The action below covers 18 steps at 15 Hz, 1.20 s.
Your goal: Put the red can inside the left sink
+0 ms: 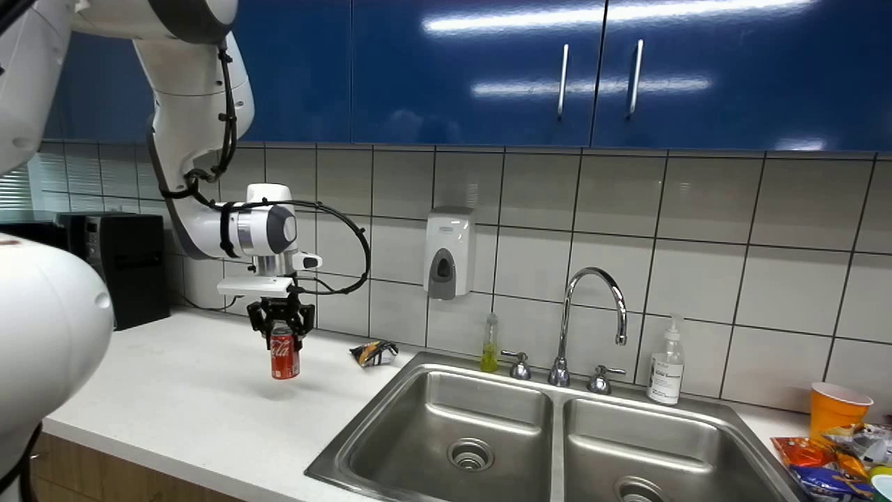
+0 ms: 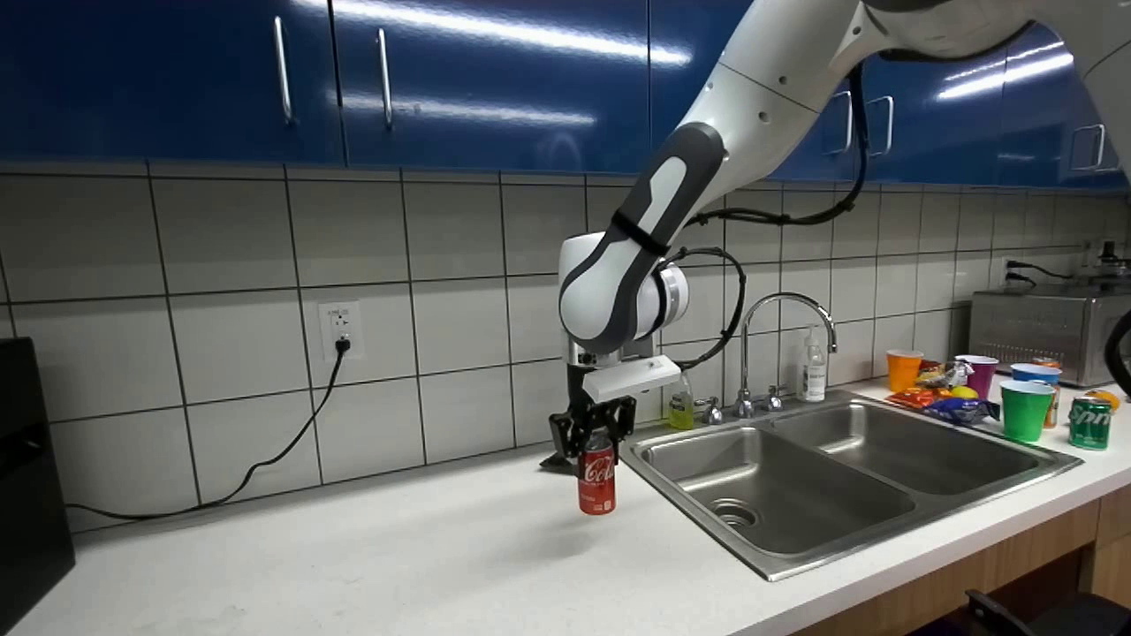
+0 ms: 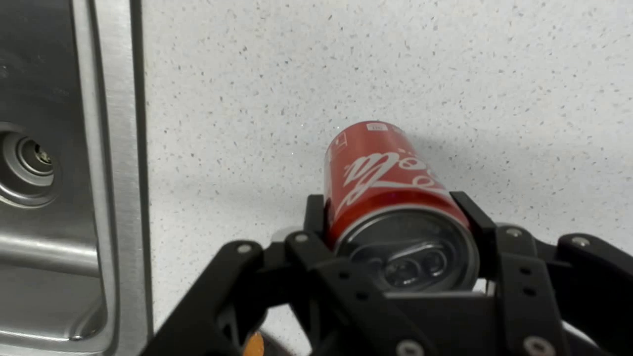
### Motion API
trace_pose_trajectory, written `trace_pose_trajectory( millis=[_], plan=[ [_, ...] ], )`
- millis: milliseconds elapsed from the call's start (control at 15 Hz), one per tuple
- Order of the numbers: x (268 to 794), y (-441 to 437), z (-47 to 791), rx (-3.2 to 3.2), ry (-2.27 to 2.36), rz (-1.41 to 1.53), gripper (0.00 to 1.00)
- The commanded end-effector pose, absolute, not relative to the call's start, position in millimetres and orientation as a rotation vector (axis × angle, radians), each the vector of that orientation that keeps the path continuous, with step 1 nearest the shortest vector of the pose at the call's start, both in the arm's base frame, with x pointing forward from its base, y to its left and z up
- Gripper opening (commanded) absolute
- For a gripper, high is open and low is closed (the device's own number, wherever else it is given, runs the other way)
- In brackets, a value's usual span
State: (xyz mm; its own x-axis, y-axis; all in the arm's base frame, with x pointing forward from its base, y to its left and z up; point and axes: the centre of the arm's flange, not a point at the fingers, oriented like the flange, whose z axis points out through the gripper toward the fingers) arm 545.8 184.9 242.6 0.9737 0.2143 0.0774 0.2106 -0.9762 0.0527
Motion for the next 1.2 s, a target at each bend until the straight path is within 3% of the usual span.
trace_pose_trajectory(
  millis=[0, 1133],
  plan=[
    [517, 181, 276, 3.097, 0.282, 0.127, 0.38],
    [445, 155, 333, 3.089, 0.148, 0.135, 0.38]
  ],
)
